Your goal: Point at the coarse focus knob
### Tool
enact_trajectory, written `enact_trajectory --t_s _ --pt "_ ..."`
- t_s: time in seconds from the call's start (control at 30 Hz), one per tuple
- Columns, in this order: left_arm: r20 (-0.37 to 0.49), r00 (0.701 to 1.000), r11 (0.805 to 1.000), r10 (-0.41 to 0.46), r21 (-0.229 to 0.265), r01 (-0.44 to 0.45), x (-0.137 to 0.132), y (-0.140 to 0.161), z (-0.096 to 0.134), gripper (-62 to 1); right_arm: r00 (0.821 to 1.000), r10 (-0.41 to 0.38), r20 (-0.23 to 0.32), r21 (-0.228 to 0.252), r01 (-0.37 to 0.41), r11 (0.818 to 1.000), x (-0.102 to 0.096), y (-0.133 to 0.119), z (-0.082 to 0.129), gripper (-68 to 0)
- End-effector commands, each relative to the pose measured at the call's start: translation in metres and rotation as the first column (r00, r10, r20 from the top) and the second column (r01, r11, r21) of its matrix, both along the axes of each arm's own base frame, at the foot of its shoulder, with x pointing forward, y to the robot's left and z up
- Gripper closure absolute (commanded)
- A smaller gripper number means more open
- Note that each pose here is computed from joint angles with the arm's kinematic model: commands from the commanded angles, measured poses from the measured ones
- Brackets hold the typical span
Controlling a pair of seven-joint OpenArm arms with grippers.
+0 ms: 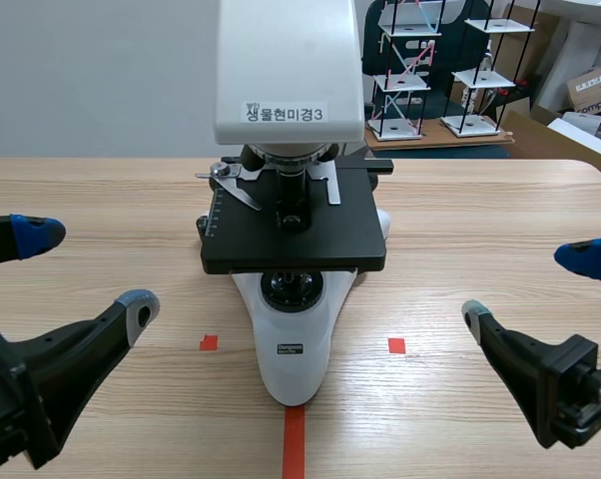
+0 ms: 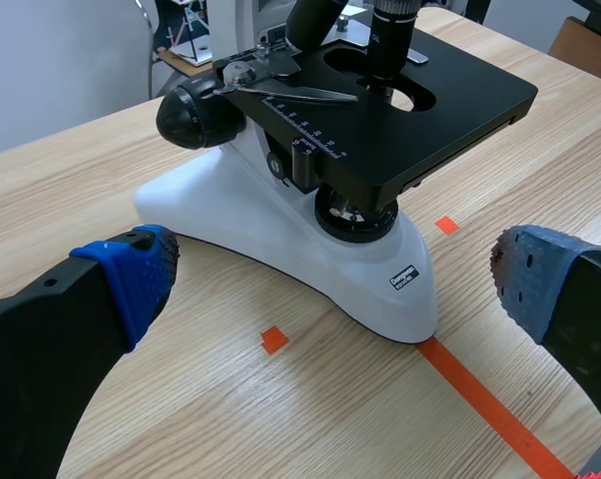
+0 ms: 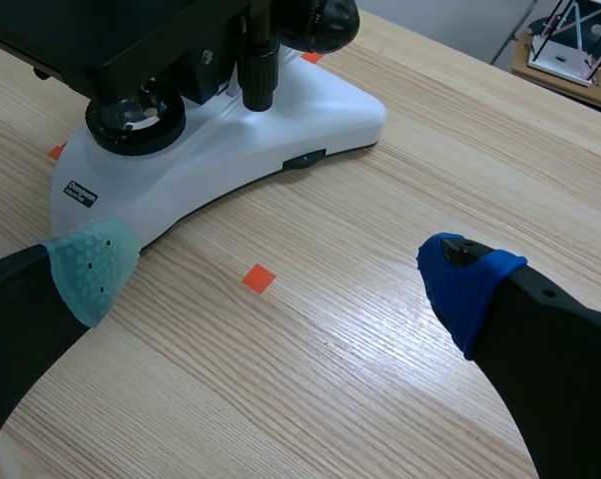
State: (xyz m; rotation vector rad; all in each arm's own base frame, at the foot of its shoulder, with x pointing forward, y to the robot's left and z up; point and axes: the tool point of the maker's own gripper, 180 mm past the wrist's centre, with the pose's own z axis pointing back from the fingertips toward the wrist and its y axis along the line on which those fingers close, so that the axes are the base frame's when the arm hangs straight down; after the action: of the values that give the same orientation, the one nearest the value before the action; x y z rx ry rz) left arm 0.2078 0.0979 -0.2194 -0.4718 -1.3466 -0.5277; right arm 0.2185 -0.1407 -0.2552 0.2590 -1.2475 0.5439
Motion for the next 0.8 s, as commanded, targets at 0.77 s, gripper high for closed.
enact_trajectory --t_s 0.77 --pt "0.015 1.000 1.000 -0.001 -0.011 0.001 -0.0007 -0.0022 0.0058 -62.3 1.000 0.002 0.030 -0.013 -0.002 1.000 0.0038 -0.0009 0.0058 -61.7"
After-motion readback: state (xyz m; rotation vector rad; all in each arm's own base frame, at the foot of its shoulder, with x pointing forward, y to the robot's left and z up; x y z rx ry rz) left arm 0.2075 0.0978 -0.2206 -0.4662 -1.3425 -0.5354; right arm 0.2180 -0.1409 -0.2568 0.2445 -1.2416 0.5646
